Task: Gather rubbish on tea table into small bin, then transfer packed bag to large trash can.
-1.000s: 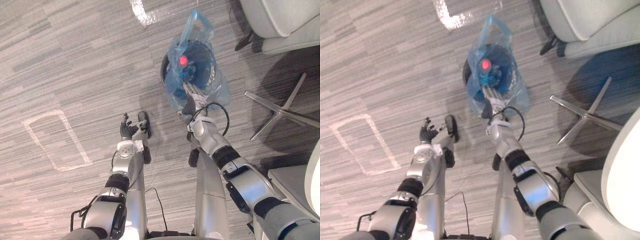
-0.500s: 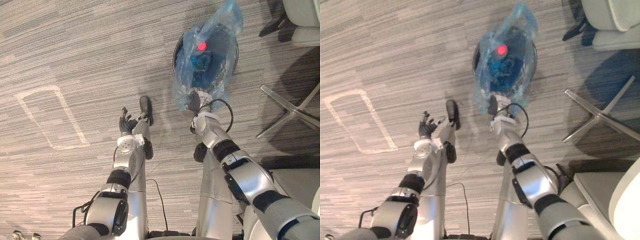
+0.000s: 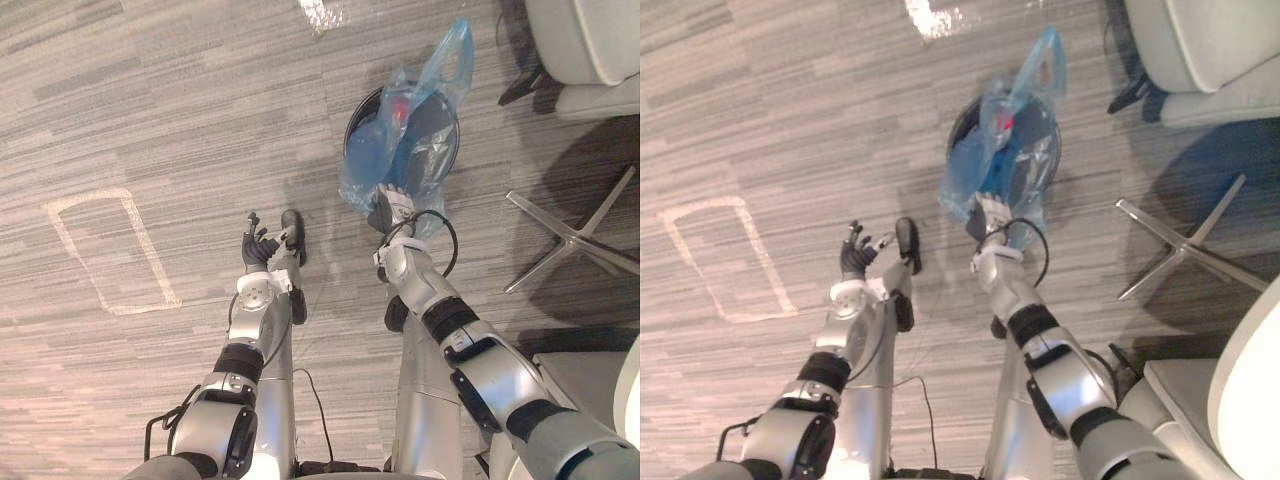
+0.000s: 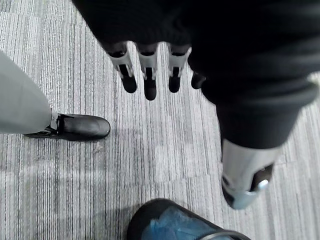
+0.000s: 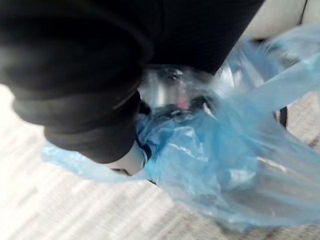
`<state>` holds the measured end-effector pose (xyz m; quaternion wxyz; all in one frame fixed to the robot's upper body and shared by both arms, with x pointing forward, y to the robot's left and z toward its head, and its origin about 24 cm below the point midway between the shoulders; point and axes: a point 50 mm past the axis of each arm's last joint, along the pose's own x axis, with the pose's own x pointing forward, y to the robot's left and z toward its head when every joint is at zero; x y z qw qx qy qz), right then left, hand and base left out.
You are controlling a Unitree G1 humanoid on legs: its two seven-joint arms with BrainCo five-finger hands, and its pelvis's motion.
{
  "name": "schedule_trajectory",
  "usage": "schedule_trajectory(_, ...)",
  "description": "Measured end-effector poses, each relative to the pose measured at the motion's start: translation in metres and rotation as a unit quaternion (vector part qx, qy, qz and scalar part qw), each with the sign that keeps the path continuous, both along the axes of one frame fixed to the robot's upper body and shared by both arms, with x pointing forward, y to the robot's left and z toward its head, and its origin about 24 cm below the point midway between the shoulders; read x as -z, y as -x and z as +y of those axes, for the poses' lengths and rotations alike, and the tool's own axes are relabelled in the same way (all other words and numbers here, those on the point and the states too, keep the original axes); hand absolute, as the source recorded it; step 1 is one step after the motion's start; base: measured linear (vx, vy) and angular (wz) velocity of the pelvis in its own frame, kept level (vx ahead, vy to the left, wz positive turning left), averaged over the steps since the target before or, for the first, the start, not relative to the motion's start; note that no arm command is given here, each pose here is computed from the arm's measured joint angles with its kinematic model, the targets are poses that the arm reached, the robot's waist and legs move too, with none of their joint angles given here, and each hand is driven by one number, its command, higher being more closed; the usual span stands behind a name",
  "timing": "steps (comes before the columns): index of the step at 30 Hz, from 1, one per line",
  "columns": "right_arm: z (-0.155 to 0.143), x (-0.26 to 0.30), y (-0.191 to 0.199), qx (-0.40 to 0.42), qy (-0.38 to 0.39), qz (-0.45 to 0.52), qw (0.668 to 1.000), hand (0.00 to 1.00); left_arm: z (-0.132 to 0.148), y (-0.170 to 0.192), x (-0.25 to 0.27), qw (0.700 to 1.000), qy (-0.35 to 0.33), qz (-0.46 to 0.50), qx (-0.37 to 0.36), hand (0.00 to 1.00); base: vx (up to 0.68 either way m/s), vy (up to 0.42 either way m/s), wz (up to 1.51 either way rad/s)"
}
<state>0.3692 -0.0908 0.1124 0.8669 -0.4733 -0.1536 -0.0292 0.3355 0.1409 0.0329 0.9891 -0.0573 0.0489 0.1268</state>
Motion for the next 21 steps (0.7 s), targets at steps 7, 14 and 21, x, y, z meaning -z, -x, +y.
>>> schedule_trajectory(7,0.006,0.002,0.021,-0.028,-0.045,-0.019,0.998,1.00,0.004,0.020,0.032,0.998,-0.021,0.060,0.011,0.00,0.01,-0.023,-0.08)
schedule_trajectory(14,0.014,0.023,0.044,-0.050,-0.087,0.017,0.995,1.00,0.010,0.049,0.073,0.989,-0.033,0.145,0.015,0.00,0.07,-0.033,-0.05)
schedule_trajectory(21,0.021,0.043,0.066,-0.083,-0.122,0.056,0.988,1.00,0.017,0.093,0.121,0.963,-0.063,0.259,0.029,0.00,0.10,-0.029,-0.07)
